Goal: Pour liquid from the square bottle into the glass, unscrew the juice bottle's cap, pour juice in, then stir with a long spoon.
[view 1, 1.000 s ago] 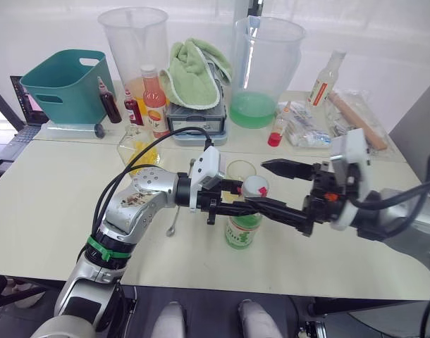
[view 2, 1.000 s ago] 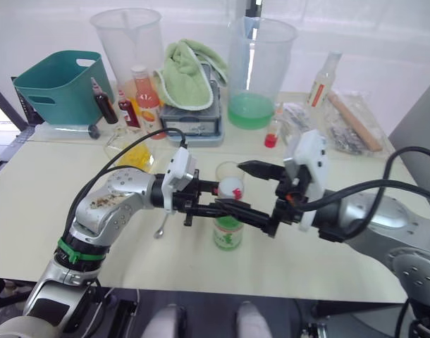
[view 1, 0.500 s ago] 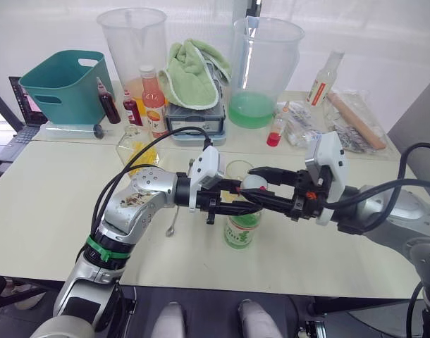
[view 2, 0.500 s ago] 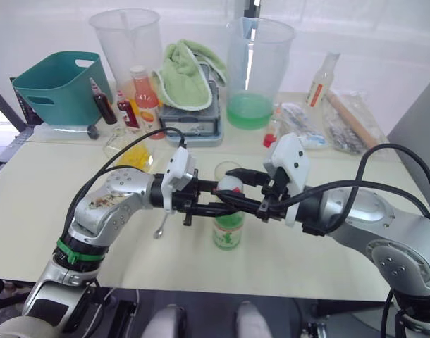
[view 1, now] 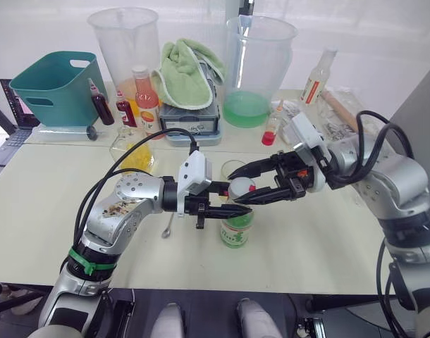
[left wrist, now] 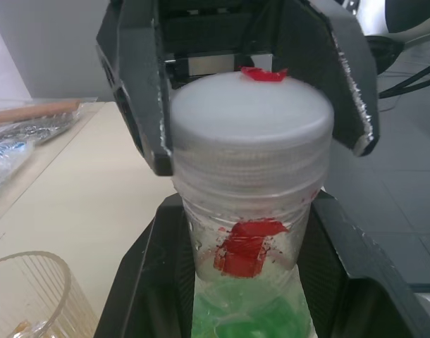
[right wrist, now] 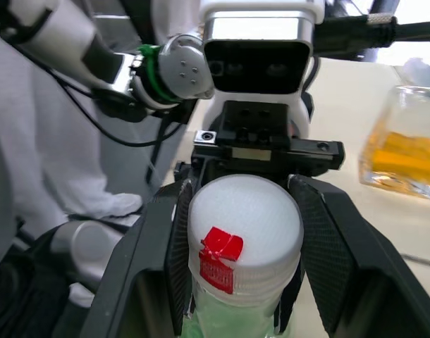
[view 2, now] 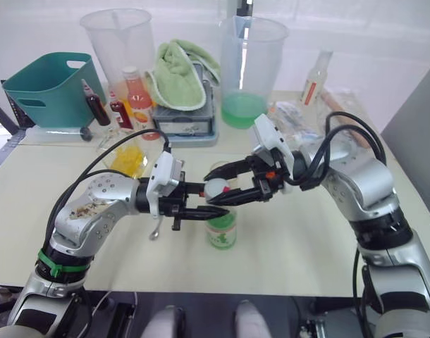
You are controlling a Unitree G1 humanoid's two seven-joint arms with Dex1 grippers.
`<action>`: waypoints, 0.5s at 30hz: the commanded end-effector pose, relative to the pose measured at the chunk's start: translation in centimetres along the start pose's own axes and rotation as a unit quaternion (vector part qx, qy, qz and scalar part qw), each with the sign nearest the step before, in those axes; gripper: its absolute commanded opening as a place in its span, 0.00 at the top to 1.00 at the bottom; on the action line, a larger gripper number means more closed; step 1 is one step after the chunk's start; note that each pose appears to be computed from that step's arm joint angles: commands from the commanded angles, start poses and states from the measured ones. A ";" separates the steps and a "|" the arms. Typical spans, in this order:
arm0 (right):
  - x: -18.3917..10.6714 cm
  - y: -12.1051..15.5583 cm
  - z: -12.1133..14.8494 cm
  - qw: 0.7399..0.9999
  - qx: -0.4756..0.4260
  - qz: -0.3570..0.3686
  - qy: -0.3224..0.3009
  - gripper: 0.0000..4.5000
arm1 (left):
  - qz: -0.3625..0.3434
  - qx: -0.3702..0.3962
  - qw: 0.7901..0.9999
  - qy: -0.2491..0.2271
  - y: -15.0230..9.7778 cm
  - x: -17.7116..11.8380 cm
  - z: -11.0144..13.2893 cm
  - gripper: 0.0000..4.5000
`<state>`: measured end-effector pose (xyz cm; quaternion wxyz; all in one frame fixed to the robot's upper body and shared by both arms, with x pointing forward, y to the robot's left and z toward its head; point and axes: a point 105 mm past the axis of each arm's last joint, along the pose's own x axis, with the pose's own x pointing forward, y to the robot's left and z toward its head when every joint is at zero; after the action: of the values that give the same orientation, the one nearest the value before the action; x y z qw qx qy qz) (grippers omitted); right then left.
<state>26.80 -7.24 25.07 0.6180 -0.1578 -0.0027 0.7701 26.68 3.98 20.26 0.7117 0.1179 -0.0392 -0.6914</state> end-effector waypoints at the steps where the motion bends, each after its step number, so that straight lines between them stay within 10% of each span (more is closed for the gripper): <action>1: 0.1 0.5 1.3 0.999 -0.029 0.041 -0.007 0.39 | 0.000 -0.017 1.000 0.021 -0.3 0.0 -1.0 0.68; 6: -1.5 0.4 1.5 1.000 -0.029 0.000 -0.006 0.02 | 0.001 -0.019 1.000 0.019 -0.3 0.0 -1.1 0.68; 15: -1.9 3.1 1.3 0.983 -0.013 -0.177 -0.052 0.00 | -0.009 -0.027 1.000 0.004 -0.8 0.4 -1.0 0.68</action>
<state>25.09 -9.94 24.85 0.7376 -0.1152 -0.0426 0.6639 26.43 3.88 20.16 0.7147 0.1108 -0.0421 -0.6894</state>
